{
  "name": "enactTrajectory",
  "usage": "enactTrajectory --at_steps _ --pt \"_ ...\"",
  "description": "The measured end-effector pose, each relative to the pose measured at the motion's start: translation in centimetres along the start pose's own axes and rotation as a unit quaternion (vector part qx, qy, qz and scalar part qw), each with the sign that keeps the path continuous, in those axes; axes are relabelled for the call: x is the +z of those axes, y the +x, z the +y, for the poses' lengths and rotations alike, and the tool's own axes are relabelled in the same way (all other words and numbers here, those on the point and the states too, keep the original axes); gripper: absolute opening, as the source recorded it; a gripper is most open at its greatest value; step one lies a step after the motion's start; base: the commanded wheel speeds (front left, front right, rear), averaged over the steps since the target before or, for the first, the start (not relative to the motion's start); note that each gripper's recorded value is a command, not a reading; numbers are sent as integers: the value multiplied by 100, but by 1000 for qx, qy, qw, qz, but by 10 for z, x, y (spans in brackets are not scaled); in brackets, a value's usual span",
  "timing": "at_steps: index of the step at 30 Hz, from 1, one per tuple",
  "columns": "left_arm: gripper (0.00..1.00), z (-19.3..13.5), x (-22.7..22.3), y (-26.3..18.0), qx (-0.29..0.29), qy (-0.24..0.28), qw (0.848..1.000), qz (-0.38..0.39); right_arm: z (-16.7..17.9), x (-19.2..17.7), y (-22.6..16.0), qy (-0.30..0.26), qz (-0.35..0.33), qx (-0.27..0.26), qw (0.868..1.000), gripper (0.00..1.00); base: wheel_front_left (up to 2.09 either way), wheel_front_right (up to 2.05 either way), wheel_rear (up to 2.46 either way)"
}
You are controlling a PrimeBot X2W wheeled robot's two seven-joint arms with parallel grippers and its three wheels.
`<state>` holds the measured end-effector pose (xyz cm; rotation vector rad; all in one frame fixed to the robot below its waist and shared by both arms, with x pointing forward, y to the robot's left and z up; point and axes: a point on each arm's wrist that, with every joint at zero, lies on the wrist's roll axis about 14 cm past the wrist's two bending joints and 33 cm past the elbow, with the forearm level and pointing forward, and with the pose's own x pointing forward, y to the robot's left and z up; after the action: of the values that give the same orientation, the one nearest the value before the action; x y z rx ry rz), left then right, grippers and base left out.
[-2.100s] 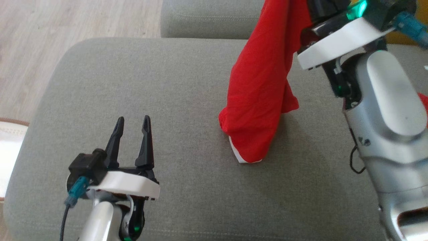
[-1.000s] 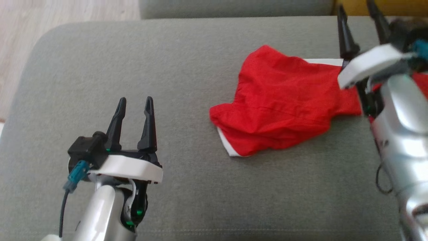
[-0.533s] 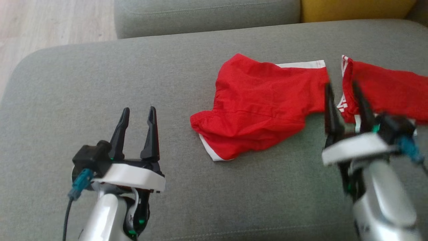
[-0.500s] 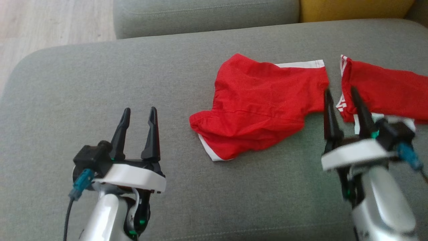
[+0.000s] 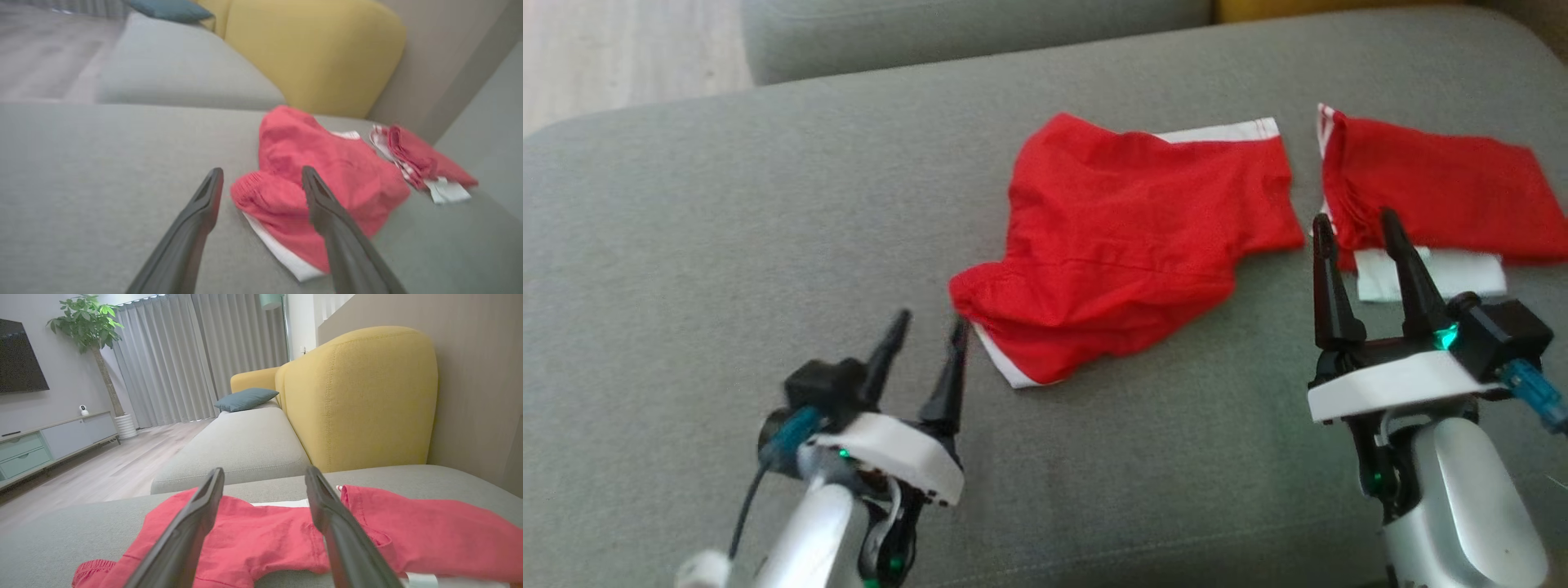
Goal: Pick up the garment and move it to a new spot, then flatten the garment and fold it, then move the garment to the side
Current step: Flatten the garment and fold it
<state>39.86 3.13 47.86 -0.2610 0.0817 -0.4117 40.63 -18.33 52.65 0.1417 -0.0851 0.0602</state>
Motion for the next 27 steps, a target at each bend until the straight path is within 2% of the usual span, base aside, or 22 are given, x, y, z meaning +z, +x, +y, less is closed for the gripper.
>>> enactTrajectory --at_steps 3,6,11,15,24,25,26,27 --pt "100 -11 -33 16 -35 7 997 75 -8 -3 -3 2 7 -12 1000 100 0 0 0" --pt "100 -11 -42 34 -43 11 994 104 -17 -6 -6 0 12 -25 1000 100 0 0 0" --pt "100 -2 -65 47 -25 37 987 152 -29 -11 -11 -2 19 -43 999 100 0 0 0" --pt "100 10 -92 49 -12 60 977 206 -37 -15 -14 -2 25 -55 998 100 0 0 0" --pt "100 8 -101 69 -27 74 972 221 -43 -19 -17 -2 28 -65 998 100 0 0 0" --pt "13 5 -101 70 -35 74 973 217 -43 -20 -17 -3 29 -65 997 100 0 0 0" --pt "0 2 -100 72 -43 73 974 211 -44 -20 -18 -3 30 -66 997 100 0 0 0" --pt "0 -2 -98 74 -51 73 975 204 -45 -20 -18 -2 29 -68 997 100 0 0 0"
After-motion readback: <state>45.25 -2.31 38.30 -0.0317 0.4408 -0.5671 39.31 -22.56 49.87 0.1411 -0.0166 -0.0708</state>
